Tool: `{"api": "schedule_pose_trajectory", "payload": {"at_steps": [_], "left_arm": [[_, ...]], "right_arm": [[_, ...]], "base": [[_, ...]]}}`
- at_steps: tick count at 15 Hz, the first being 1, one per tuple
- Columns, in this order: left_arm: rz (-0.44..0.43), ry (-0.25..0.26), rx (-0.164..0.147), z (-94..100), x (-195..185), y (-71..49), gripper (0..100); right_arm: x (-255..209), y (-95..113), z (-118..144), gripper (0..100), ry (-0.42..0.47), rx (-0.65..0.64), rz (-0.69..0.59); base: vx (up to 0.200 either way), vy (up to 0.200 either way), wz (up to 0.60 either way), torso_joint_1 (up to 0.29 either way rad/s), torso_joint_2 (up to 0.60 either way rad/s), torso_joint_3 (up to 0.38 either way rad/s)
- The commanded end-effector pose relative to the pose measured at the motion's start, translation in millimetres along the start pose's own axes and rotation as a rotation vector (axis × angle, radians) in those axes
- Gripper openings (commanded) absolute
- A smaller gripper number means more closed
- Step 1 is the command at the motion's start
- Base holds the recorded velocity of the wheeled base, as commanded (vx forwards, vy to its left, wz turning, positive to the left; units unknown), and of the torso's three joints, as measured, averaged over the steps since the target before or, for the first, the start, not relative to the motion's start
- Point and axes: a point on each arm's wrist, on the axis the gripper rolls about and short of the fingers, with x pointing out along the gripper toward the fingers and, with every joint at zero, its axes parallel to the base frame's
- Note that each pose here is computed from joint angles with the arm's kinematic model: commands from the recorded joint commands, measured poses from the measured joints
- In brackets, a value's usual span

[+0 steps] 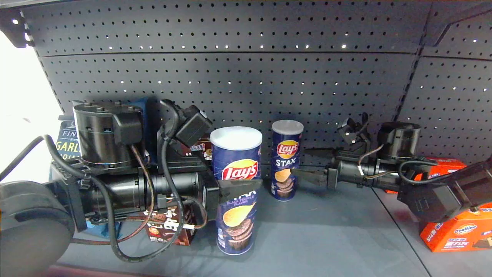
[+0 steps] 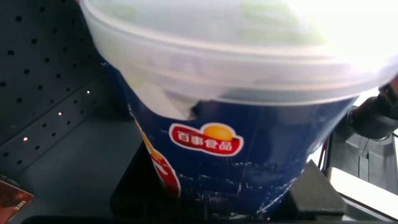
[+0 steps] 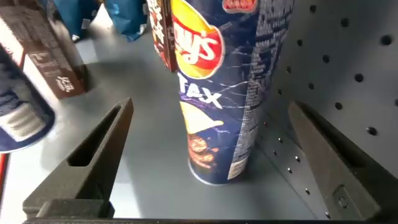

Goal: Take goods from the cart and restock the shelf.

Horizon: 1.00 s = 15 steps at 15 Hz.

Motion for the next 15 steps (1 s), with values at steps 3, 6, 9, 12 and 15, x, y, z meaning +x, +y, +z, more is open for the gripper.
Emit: {"api": "schedule_pose_trajectory", "payload": {"at_steps": [3, 6, 9, 12, 15], "left_arm": [[0.001, 0.000, 0.001, 0.3, 1, 0.5, 0], [-0.001, 0.002, -0.002, -0.6, 1, 0.4, 0], [-0.001, 0.002, -0.001, -0.6, 1, 0.4, 0], [-0.001, 0.002, -0.001, -0.6, 1, 0.4, 0], [-0.001, 0.004, -0.003, -1.0, 1, 0.4, 0]], "right_arm": [[12, -7, -15, 100, 0.015, 0.015, 0.014], [20, -15, -23, 100, 0.024, 0.024, 0.012], [25, -14, -29, 100, 0.034, 0.029, 0.022], [33, -18, -35, 100, 0.037, 0.031, 0.027], [39, -19, -36, 100, 0.034, 0.027, 0.033]], "base": [[0.000, 0.000, 0.00, 0.000, 0.00, 0.000], [0.000, 0.000, 0.00, 0.000, 0.00, 0.000], [0.000, 0.000, 0.00, 0.000, 0.00, 0.000], [0.000, 0.000, 0.00, 0.000, 0.00, 0.000], [0.000, 0.000, 0.00, 0.000, 0.00, 0.000]]}}
